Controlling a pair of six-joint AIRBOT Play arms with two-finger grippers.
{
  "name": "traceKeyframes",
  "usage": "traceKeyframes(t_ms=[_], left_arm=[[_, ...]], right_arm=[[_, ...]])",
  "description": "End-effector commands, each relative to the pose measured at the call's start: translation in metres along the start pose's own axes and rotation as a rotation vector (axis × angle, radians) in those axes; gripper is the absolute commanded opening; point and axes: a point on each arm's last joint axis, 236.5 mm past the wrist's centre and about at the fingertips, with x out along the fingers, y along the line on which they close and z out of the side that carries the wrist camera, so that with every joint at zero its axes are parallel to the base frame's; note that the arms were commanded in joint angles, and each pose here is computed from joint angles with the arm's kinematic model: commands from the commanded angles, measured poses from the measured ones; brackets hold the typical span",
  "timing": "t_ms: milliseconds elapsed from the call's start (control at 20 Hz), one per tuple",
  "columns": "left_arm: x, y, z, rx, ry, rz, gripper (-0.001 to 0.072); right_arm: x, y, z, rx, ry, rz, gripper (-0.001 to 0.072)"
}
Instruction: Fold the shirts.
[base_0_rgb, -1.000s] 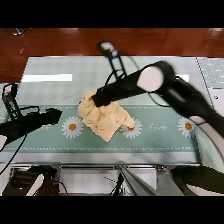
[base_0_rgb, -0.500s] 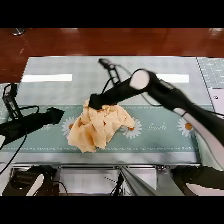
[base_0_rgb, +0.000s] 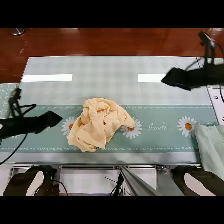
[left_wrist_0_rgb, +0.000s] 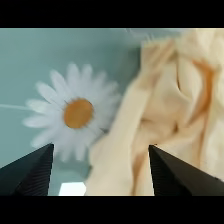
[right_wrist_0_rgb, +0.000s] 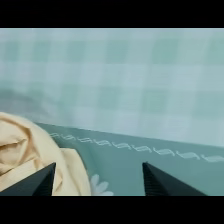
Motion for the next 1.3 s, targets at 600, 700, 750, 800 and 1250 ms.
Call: traceKeyframes(t_ms=[600, 700, 750, 800, 1250], left_arm=[[0.077, -0.045, -0.049, 0.047, 0.326, -0.386, 0.0024], [0.077, -0.045, -0.049, 0.047, 0.325, -0.386, 0.0023], [0.077, -0.045, -0.049, 0.047, 0.325, -0.386, 0.0024], [0.077, -0.045, -0.049, 0.047, 0.325, -0.386, 0.0024], [0.078, -0.044, -0.048, 0.046, 0.319, -0.381, 0.0023]], right_arm=[[0.111, 0.029, -0.188, 0.246, 0.319, 0.17, 0.0618], [0.125, 0.041, -0.187, 0.28, 0.316, 0.203, 0.0618], [0.131, 0.046, -0.186, 0.297, 0.316, 0.219, 0.0618], [0.136, 0.049, -0.185, 0.303, 0.318, 0.231, 0.0617], [0.167, 0.054, -0.18, 0.325, 0.374, 0.254, 0.0592]])
